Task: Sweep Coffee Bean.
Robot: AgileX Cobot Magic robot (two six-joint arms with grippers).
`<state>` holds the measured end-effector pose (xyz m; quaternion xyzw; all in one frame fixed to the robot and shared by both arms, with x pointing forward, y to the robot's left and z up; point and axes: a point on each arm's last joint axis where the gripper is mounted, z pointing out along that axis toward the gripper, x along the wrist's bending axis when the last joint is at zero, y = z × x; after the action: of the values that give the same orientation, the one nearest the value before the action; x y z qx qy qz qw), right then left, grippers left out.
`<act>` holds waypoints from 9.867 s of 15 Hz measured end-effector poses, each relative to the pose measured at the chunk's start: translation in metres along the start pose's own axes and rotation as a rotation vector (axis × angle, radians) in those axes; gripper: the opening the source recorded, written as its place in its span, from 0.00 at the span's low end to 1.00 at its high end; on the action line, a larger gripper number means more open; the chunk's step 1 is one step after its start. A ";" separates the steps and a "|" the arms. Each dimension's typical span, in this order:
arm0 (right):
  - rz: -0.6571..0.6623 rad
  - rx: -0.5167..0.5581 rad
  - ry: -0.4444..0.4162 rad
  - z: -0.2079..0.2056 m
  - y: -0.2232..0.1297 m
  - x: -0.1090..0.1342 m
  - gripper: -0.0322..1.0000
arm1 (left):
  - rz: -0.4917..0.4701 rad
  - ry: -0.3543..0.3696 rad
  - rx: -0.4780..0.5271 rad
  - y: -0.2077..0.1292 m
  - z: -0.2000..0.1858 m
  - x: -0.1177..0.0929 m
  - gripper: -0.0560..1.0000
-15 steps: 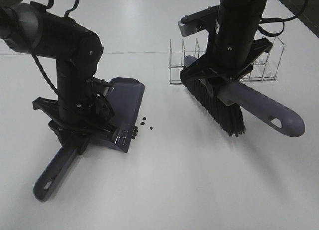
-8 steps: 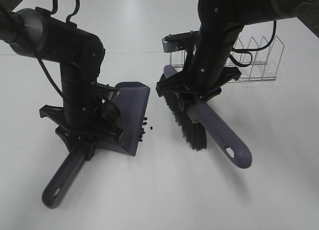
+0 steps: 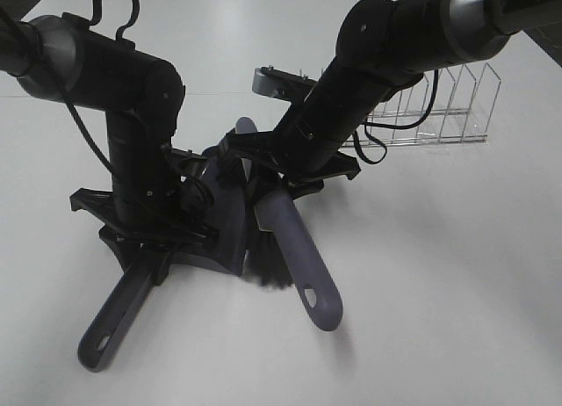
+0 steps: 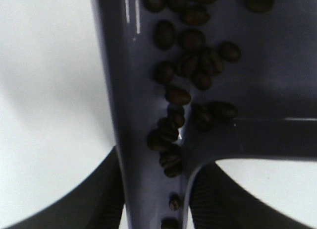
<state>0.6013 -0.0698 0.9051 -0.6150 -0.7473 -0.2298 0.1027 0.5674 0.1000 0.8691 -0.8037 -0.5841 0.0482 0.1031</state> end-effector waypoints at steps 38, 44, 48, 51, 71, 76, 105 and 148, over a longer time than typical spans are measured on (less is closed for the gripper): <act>0.126 0.073 -0.539 -0.161 -0.024 -0.136 0.34 | -0.148 -0.158 -0.133 -0.017 -0.074 0.111 0.38; 0.118 0.030 -0.543 -0.138 0.036 -0.151 0.34 | -0.133 -0.169 -0.158 -0.015 -0.075 0.110 0.38; 0.117 -0.002 -0.560 -0.130 0.064 -0.164 0.34 | -0.131 -0.173 -0.158 -0.015 -0.075 0.110 0.38; 0.140 -0.019 -0.556 -0.125 0.078 -0.177 0.34 | -0.135 -0.185 -0.159 -0.015 -0.075 0.109 0.38; 0.133 -0.128 -0.511 -0.174 0.101 -0.150 0.73 | -0.180 -0.313 -0.170 -0.012 -0.078 0.095 0.38; 0.030 -0.267 -0.511 -0.272 0.078 -0.097 0.73 | -0.161 -0.313 -0.156 0.001 -0.057 0.058 0.38; -0.076 -0.437 -0.477 -0.259 -0.303 -0.069 0.73 | -0.270 -0.205 -0.222 0.013 -0.080 0.151 0.89; -0.140 -0.789 -0.495 -0.270 -0.356 -0.062 0.73 | -0.328 -0.030 -1.093 -0.399 -0.099 0.088 0.88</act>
<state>0.2358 -0.2995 1.0369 -0.5916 -0.6445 -0.3488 -0.3360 0.2441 0.2913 1.0579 -0.6382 -0.6428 -0.2662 -0.3296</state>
